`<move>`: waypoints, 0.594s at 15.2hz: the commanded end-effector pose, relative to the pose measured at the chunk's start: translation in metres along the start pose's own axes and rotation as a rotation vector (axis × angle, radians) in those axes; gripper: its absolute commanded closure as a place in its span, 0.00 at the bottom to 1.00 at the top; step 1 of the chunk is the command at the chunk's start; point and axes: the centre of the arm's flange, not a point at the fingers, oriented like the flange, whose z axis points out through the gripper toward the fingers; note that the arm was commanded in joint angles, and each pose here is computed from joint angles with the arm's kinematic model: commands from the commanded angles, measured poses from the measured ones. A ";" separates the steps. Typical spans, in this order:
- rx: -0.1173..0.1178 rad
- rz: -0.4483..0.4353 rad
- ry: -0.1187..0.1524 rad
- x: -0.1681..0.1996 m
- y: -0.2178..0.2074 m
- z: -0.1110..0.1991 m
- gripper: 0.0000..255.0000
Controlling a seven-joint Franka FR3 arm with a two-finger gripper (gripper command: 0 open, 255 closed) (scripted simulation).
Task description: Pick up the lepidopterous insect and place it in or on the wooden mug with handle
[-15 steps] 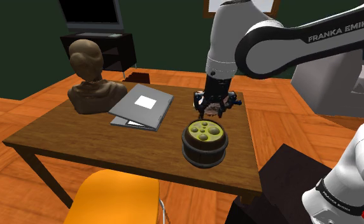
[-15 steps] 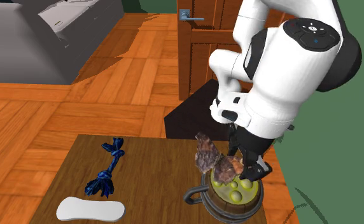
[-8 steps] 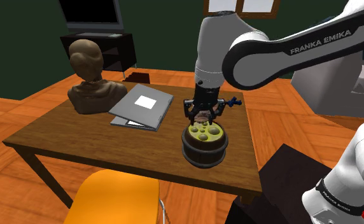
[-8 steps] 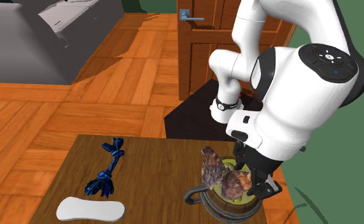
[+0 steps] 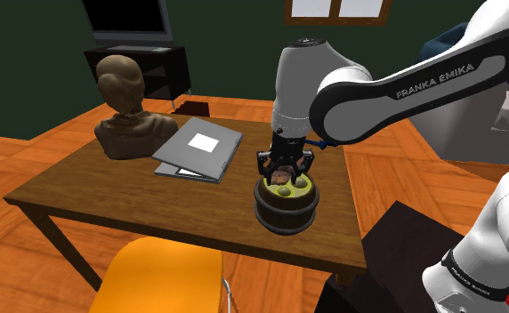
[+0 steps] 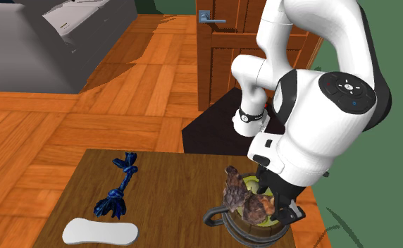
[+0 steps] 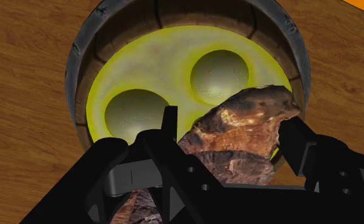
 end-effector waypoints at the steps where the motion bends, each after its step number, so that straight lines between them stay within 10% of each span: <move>1: 0.000 0.000 0.000 -0.001 0.000 0.002 1.00; 5: 0.000 0.000 0.000 -0.001 0.000 0.002 1.00; 6: 0.000 0.000 0.000 -0.001 0.000 0.002 0.00; 9: 0.000 0.000 0.000 0.000 0.001 0.002 0.00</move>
